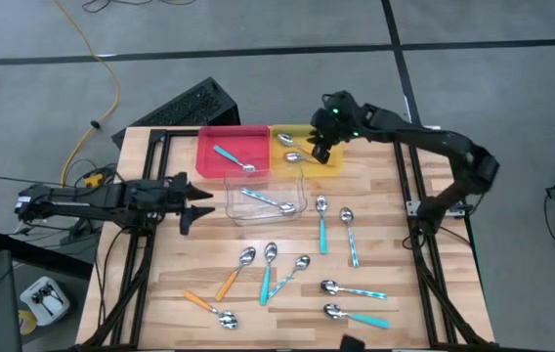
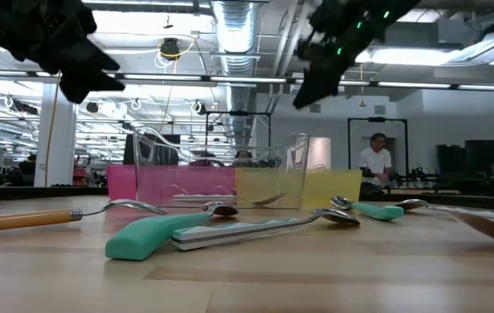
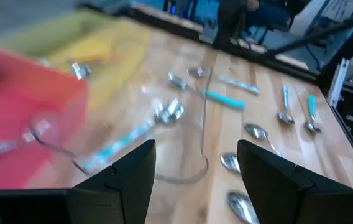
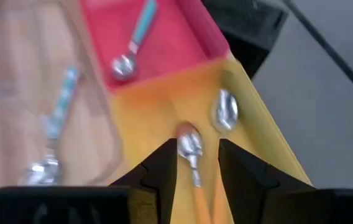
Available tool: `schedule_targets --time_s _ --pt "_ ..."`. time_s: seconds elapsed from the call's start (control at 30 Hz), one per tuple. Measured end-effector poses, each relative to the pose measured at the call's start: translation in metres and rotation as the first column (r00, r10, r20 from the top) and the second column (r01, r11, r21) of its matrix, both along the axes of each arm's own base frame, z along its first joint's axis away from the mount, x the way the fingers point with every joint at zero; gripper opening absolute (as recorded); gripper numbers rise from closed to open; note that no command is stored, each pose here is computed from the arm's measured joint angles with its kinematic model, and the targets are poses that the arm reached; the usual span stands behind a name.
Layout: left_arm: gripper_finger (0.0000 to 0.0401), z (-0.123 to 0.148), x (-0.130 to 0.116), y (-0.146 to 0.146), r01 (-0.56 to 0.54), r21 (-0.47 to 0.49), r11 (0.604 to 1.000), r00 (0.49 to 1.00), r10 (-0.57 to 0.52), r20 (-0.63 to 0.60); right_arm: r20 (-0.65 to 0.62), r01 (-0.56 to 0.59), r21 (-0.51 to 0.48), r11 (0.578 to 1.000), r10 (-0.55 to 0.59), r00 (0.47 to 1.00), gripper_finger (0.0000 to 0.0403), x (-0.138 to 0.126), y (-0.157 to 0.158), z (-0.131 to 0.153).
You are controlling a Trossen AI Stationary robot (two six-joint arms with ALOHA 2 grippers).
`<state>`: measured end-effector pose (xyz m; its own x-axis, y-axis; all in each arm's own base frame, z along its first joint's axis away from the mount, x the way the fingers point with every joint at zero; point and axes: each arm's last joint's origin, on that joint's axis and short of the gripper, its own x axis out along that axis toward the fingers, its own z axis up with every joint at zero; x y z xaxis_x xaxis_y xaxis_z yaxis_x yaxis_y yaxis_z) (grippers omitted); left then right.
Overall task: Sort silverware by color (type)
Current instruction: Adjust the transparent bin
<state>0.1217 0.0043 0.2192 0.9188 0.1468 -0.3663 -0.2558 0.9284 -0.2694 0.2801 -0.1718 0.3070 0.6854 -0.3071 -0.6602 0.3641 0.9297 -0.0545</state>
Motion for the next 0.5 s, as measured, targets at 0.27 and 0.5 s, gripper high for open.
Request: schedule_targets --time_s 0.27,0.5 --pt "0.0181 -0.047 0.008 -0.007 -0.126 -0.045 0.991 0.985 0.120 -0.121 0.102 -0.040 -0.032 0.999 0.043 0.994 0.0126 -0.012 0.064 0.043" --pt "0.0128 -0.054 0.010 -0.006 -0.175 -0.028 0.984 0.983 0.173 -0.061 0.071 -0.053 -0.051 0.997 0.056 0.996 0.0121 -0.017 0.116 0.052"
